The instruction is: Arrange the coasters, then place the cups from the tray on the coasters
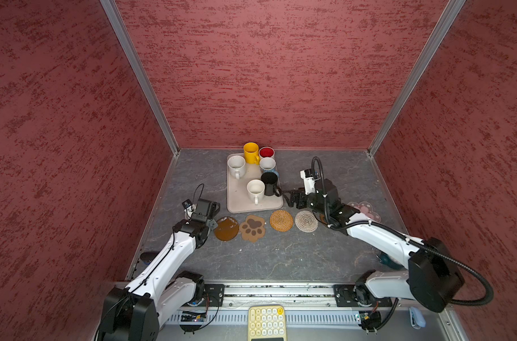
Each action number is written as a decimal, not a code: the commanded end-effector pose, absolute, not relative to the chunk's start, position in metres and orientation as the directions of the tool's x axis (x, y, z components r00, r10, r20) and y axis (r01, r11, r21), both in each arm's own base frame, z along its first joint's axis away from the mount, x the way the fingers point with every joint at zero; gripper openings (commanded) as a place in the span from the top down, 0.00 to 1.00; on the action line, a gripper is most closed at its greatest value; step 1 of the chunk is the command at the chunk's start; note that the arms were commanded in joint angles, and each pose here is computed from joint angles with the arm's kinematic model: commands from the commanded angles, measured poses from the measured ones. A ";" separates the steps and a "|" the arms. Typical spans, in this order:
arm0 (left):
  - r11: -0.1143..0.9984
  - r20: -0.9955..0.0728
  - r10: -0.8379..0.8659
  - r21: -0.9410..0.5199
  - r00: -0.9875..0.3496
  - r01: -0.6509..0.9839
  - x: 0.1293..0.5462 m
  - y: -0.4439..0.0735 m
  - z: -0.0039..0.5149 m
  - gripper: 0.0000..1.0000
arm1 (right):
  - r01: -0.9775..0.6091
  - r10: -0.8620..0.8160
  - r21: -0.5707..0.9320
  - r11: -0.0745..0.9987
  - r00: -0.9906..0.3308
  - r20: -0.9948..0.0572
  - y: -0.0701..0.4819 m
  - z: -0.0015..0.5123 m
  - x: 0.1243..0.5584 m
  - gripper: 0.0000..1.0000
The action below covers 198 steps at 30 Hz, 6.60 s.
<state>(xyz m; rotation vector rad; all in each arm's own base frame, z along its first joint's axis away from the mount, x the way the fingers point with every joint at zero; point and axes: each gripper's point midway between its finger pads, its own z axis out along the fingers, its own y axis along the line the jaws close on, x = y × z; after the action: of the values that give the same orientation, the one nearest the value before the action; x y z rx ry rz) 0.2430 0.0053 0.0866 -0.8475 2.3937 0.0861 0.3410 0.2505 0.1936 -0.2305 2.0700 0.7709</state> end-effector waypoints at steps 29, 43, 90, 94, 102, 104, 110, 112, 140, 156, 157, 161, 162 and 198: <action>0.978 -0.649 -0.203 -0.177 -0.734 -0.114 0.268 -0.088 0.192 0.00 | -0.413 0.134 0.399 0.819 -0.538 -0.832 0.236 0.224 0.339 0.02; 0.991 -0.588 0.024 -0.092 -0.809 0.096 0.295 -0.176 0.182 0.16 | -0.295 0.209 0.404 0.866 -0.521 -0.828 0.182 0.224 0.340 0.01; 0.997 -0.427 -0.060 -0.075 -0.902 -0.031 0.372 -0.217 0.095 0.94 | -0.123 0.321 0.414 0.902 -0.449 -0.834 0.130 0.194 0.336 0.01; 0.997 -0.435 -0.057 -0.076 -0.899 -0.027 0.373 -0.216 0.099 1.00 | -0.122 0.318 0.411 0.903 -0.454 -0.833 0.131 0.193 0.336 0.01; 0.997 -0.480 -0.046 -0.077 -0.876 -0.011 0.371 -0.209 0.127 1.00 | -0.132 0.310 0.408 0.903 -0.458 -0.834 0.132 0.197 0.337 0.01; 0.997 -0.499 -0.044 -0.077 -0.865 -0.006 0.368 -0.206 0.139 1.00 | -0.149 0.299 0.406 0.901 -0.466 -0.833 0.136 0.199 0.338 0.01; 0.996 -0.529 -0.069 -0.090 -0.846 -0.025 0.351 -0.192 0.162 1.00 | -0.166 0.296 0.413 0.896 -0.471 -0.831 0.141 0.205 0.340 0.01; 0.995 -0.527 -0.088 -0.089 -0.845 -0.049 0.342 -0.185 0.163 1.00 | -0.172 0.302 0.421 0.891 -0.469 -0.830 0.143 0.207 0.341 0.01; 0.977 -0.491 -0.211 -0.091 -0.845 -0.191 0.224 -0.113 0.138 1.00 | -0.266 0.249 0.429 0.863 -0.514 -0.821 0.208 0.219 0.357 0.03; 0.978 -0.494 -0.196 -0.041 -0.847 -0.203 0.222 -0.106 0.124 1.00 | -0.271 0.241 0.430 0.861 -0.527 -0.815 0.213 0.213 0.352 0.04; 0.978 -0.494 -0.196 -0.039 -0.847 -0.203 0.222 -0.105 0.123 1.00 | -0.270 0.239 0.429 0.862 -0.529 -0.814 0.213 0.211 0.351 0.05; 0.978 -0.484 -0.200 -0.054 -0.852 -0.199 0.222 -0.109 0.118 1.00 | -0.274 0.239 0.431 0.860 -0.531 -0.813 0.214 0.211 0.351 0.05; 0.978 -0.483 -0.204 -0.063 -0.852 -0.199 0.223 -0.111 0.117 1.00 | -0.274 0.239 0.432 0.860 -0.531 -0.813 0.214 0.211 0.351 0.05; 0.988 -0.515 -0.154 -0.091 -0.843 -0.124 0.218 -0.114 0.142 0.03 | -0.396 0.015 0.344 0.852 -0.637 -0.771 0.239 0.178 0.341 0.14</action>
<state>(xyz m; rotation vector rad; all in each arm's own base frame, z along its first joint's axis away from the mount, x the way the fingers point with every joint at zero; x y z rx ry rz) 0.2167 -0.1145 0.1193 -0.2231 2.6321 -0.0502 0.3441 0.2272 0.1734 -0.1811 2.1763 0.6130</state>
